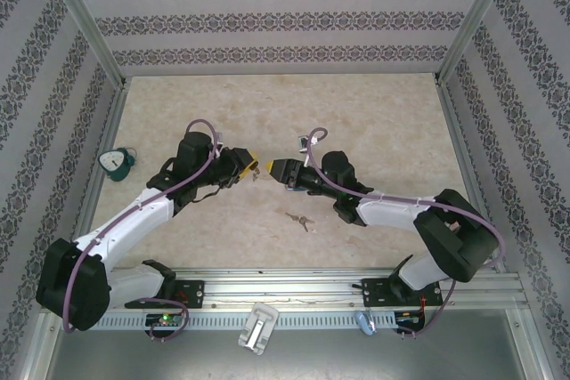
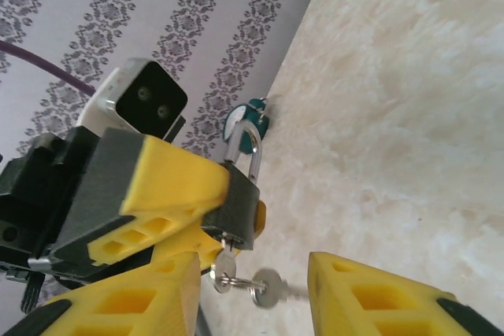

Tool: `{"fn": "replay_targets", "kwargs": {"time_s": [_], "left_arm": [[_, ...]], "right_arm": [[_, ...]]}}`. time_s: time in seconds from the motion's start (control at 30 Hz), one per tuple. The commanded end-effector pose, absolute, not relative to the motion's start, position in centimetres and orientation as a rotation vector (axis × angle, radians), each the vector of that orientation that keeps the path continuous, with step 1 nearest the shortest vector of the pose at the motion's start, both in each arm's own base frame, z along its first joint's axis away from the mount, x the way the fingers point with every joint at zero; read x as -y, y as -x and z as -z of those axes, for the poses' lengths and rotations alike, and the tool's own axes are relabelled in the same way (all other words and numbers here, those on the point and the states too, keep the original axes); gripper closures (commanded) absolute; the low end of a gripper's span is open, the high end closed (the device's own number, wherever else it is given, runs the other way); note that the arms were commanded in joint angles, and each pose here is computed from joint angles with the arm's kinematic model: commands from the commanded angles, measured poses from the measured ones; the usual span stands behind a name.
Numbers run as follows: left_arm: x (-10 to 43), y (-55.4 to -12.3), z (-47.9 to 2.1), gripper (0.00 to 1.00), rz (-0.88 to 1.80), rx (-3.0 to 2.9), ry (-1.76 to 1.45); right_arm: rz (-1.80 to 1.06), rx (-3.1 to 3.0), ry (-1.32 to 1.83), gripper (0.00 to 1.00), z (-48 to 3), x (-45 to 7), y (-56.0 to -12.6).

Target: Unlock with the key

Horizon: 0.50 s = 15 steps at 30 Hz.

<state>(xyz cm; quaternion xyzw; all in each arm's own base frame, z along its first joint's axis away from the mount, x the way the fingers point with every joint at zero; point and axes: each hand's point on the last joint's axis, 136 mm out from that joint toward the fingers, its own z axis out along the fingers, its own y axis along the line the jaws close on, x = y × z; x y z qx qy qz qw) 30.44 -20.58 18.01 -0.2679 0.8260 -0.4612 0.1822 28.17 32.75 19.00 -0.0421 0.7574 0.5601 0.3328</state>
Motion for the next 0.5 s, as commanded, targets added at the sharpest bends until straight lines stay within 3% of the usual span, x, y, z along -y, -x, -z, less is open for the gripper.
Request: {"fn": "replay_targets", "kwargs": {"time_s": [0.0,0.47], "left_arm": [[20.4,-30.2,-17.9,0.84,1.264,-2.374,0.804],[20.8,-30.6,-18.4,0.84,1.294,-2.37,0.832]], "right_arm": [[-1.347,-1.963,0.174,0.55,-18.6,-32.5,-27.9],[-1.311,-1.852,0.224,0.46,-18.6,-35.1,-27.5]]}}
